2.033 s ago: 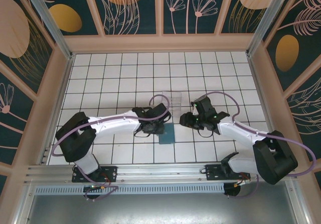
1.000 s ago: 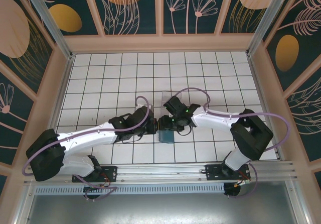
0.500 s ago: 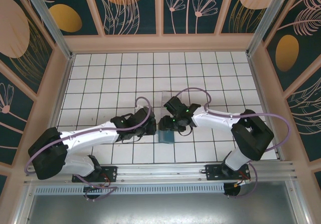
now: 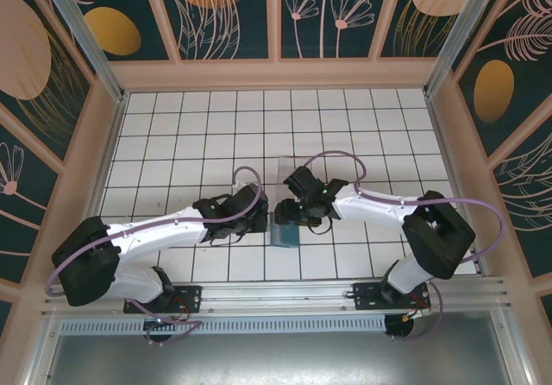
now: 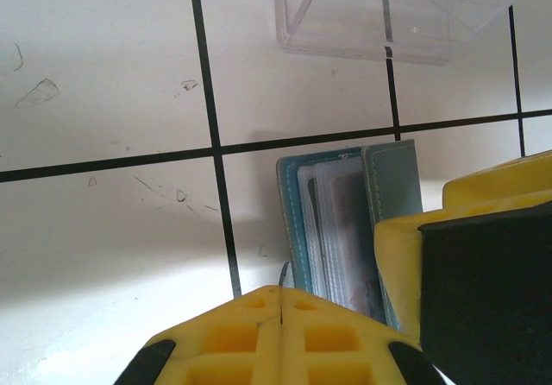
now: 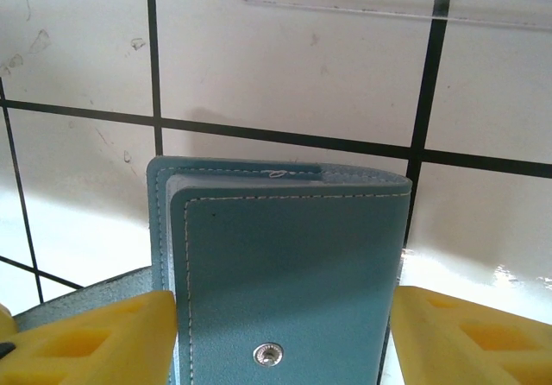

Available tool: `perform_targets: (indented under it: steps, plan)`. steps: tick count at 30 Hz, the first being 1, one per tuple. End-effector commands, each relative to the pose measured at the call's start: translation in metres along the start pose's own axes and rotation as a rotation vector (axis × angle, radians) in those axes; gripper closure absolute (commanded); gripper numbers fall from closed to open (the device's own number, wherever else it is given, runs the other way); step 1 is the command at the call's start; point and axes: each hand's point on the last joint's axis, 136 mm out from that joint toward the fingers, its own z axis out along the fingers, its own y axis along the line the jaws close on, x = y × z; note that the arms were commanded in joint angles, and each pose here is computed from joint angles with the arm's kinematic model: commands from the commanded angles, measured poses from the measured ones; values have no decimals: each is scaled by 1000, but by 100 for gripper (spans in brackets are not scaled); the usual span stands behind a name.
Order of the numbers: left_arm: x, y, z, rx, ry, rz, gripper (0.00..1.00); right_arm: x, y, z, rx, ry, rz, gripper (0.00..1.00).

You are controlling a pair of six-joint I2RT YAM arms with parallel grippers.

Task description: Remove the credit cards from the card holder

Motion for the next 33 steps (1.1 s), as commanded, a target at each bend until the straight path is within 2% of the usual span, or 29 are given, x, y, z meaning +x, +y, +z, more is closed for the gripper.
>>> perform_targets:
  steps: [1,12,23,28,33]
  plan:
    - [-6,2,-2,-31,-12,8,100,1,-14,-7,49,-21,9,35]
    - [7,17,13,-101,40,11,100,-5,-34,-27,100,-71,34,44]
    - [16,28,25,-160,84,8,100,0,-56,-34,132,-77,64,59]
    - [18,32,28,-185,97,8,100,1,-65,-37,143,-86,79,59]
    - [19,34,29,-205,106,14,100,2,-81,-44,180,-104,108,54]
